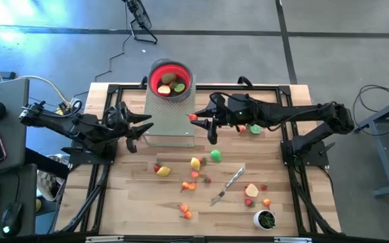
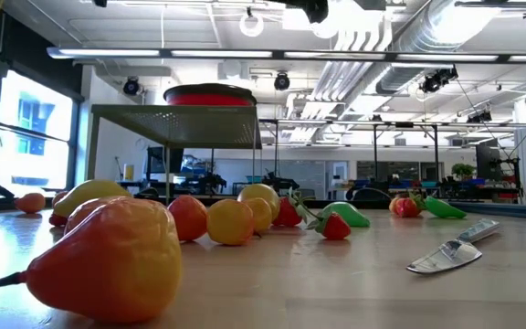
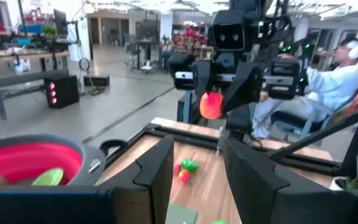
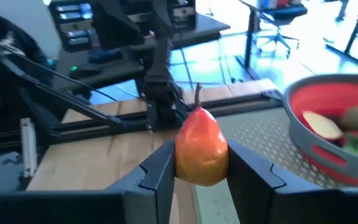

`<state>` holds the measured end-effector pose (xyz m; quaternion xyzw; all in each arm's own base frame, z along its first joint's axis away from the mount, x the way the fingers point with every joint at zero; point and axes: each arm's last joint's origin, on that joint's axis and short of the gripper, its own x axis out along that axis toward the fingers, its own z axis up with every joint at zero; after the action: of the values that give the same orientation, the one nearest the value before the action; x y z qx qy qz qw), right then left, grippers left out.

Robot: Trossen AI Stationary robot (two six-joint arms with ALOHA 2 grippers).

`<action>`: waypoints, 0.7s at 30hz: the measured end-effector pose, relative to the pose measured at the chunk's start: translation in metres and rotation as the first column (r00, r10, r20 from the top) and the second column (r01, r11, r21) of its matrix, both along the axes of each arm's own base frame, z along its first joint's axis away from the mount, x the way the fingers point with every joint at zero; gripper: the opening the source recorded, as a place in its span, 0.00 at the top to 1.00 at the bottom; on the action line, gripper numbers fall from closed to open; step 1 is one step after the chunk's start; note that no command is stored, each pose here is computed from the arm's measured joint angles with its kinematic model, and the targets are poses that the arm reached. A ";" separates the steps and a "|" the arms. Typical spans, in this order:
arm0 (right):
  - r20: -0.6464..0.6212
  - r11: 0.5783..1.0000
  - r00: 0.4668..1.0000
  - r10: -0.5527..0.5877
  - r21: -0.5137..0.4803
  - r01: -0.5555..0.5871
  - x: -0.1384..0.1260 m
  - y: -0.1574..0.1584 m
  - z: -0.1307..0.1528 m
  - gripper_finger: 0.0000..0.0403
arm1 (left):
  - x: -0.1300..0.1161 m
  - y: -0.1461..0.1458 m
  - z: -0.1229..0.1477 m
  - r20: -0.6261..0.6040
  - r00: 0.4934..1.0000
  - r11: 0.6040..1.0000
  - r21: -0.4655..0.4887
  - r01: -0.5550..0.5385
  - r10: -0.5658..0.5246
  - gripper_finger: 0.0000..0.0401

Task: Pick & Place Fruit
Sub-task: Put the orange pear into the red strainer on the shelf

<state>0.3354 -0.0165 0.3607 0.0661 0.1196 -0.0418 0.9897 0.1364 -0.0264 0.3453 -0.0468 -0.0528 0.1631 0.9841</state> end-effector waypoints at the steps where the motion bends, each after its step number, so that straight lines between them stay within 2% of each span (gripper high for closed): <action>1: 0.004 1.000 1.000 0.006 -0.005 -0.006 0.000 0.000 0.000 0.70 | 0.003 0.000 0.000 0.003 1.000 1.000 0.008 0.004 -0.004 0.66; 4: 0.001 1.000 1.000 0.013 -0.024 -0.013 0.001 0.001 0.000 0.70 | 0.015 0.005 -0.003 -0.005 0.999 0.999 -0.002 0.039 -0.039 0.66; 9: 0.001 0.999 1.000 0.022 -0.028 -0.022 0.001 0.003 0.000 0.71 | 0.051 0.018 -0.023 -0.081 0.993 0.992 -0.102 0.073 -0.081 0.66; 13: -0.027 0.996 0.995 0.093 -0.006 -0.093 0.000 0.005 -0.003 0.70 | 0.072 0.028 -0.027 -0.062 0.991 0.991 -0.074 0.111 -0.116 0.66; 18: -0.054 0.993 0.992 0.116 0.004 -0.116 0.000 0.006 -0.006 0.71 | 0.075 0.051 -0.018 0.034 0.964 0.964 -0.012 0.265 -0.264 0.66; 21: -0.052 0.993 0.992 0.115 -0.023 -0.116 0.000 0.005 -0.005 0.71 | 0.073 0.067 -0.018 0.036 0.956 0.956 -0.023 0.293 -0.292 0.66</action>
<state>0.3352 -0.0112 0.3553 0.0453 0.1475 0.0123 0.9879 0.2093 0.0403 0.3268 -0.0705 -0.0588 0.0155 0.9957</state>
